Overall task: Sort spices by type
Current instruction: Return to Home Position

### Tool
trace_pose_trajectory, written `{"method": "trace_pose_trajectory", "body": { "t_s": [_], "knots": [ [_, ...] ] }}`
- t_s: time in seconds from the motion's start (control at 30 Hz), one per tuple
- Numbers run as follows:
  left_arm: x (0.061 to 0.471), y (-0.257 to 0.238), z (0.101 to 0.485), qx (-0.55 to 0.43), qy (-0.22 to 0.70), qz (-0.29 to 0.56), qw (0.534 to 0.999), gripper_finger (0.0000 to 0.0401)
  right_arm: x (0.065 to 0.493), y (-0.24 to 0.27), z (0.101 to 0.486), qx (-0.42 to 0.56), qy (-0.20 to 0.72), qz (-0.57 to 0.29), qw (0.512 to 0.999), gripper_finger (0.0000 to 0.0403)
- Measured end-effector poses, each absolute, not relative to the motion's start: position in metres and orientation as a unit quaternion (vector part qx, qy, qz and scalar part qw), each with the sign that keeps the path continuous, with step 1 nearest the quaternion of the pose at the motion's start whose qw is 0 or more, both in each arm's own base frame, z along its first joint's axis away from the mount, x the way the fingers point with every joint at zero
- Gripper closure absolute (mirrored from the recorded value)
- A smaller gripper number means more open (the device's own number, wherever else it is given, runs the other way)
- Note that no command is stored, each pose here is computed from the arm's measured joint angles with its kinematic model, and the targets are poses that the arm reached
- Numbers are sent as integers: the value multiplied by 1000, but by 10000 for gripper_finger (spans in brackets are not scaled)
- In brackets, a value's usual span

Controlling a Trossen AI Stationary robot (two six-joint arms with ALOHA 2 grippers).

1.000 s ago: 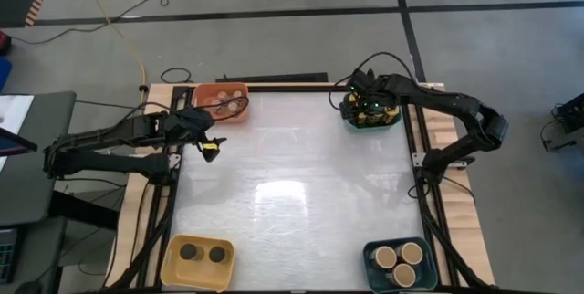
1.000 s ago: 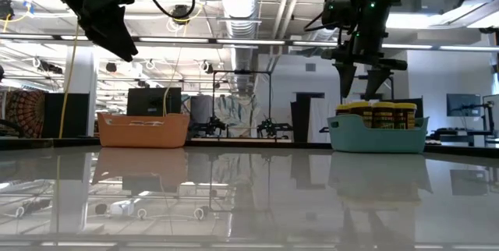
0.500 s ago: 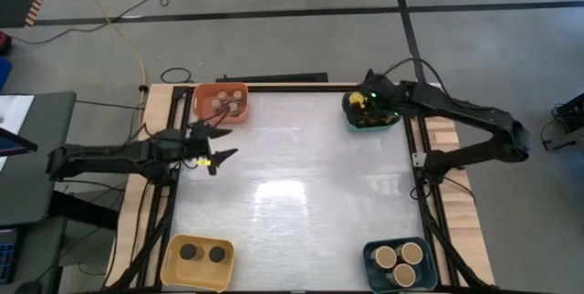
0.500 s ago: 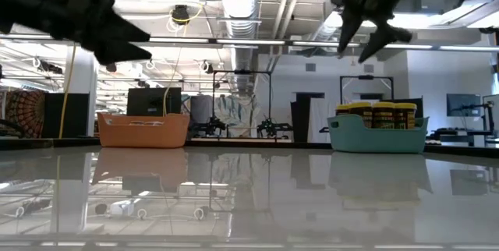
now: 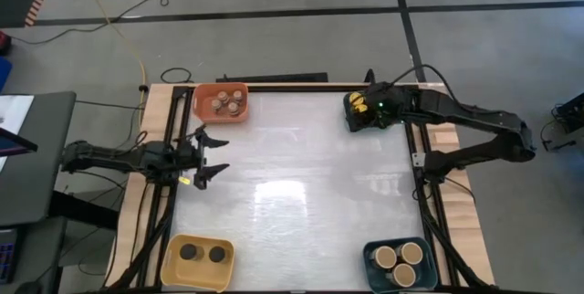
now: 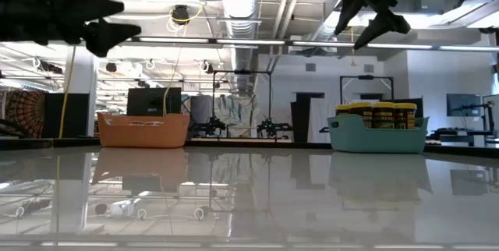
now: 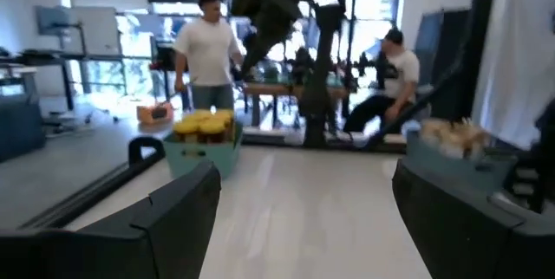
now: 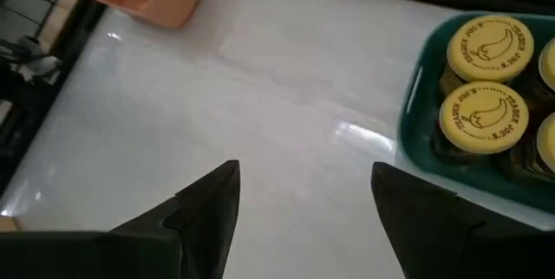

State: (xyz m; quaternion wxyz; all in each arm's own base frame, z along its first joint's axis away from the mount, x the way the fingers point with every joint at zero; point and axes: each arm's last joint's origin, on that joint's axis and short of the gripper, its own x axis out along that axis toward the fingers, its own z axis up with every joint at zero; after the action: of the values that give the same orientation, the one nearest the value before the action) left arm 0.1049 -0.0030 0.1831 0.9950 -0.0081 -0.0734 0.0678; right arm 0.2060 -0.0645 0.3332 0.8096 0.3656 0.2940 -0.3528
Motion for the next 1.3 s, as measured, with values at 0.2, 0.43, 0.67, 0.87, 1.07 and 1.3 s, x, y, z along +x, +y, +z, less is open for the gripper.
{"method": "trace_pose_trajectory", "body": {
  "t_s": [0.2,0.43,0.67,0.87,1.07,1.3],
  "knots": [
    [95,-3,185,-1,-100,46,994,75,216,-35,330,208,336,-278,876,116],
    [96,-1,182,-9,-80,69,994,75,200,-13,286,165,293,-216,917,117],
    [98,-1,173,-6,-33,69,997,75,169,2,238,117,189,-129,966,117],
    [97,-1,175,-5,-23,66,998,75,153,9,199,116,135,-75,981,117],
    [97,-1,175,-5,-21,66,998,75,136,10,181,112,52,-50,991,117],
    [97,-1,174,-5,-19,66,998,75,121,4,167,109,-1,-64,992,117]
  ]
}}
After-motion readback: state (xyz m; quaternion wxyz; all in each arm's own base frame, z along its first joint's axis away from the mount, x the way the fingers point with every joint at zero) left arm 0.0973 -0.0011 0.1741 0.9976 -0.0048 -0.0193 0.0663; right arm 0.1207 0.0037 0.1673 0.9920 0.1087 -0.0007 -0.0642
